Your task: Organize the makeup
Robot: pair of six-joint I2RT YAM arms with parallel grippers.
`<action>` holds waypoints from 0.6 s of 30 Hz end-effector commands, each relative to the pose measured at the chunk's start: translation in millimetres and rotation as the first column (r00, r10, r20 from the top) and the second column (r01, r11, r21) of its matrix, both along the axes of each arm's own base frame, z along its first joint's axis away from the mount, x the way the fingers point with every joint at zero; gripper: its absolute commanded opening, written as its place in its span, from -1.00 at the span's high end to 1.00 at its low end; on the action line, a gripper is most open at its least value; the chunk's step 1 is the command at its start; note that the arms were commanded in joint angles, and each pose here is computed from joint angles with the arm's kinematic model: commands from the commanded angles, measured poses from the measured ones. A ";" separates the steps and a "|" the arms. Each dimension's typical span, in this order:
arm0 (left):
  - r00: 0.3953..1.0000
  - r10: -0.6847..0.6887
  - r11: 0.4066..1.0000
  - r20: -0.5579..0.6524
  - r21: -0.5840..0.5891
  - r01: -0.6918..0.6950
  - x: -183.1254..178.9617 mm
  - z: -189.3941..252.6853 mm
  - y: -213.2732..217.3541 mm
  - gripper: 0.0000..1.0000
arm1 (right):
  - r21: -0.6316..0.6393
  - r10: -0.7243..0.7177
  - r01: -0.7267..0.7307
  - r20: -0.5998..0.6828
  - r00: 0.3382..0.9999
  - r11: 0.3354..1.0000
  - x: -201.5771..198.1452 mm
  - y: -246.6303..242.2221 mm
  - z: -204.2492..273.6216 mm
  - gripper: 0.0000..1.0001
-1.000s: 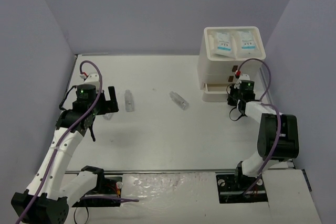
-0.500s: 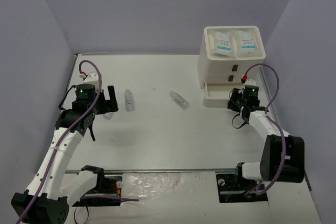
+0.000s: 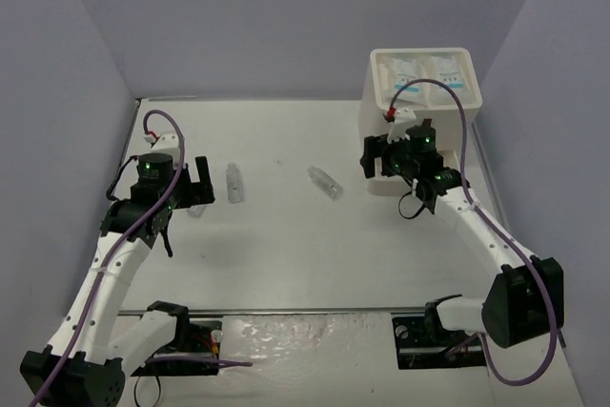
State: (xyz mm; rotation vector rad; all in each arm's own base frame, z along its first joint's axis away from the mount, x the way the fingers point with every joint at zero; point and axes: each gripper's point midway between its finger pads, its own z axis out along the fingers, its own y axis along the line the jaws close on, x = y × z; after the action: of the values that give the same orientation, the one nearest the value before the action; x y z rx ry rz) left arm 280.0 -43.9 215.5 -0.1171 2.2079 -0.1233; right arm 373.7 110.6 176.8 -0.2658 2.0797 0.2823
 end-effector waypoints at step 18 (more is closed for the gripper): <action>0.998 0.026 1.000 0.058 -0.014 -0.026 9.2 14.6 3.1 -0.94 | -0.154 0.370 -0.401 -0.195 0.908 0.903 51.0 151.9 -106.2 -0.73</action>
State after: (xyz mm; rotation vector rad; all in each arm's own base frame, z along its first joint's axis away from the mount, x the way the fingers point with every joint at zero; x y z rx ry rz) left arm 280.2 -42.3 215.4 -0.1222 2.2075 -0.1144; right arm 392.3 251.3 42.7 -0.8169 2.3166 0.3663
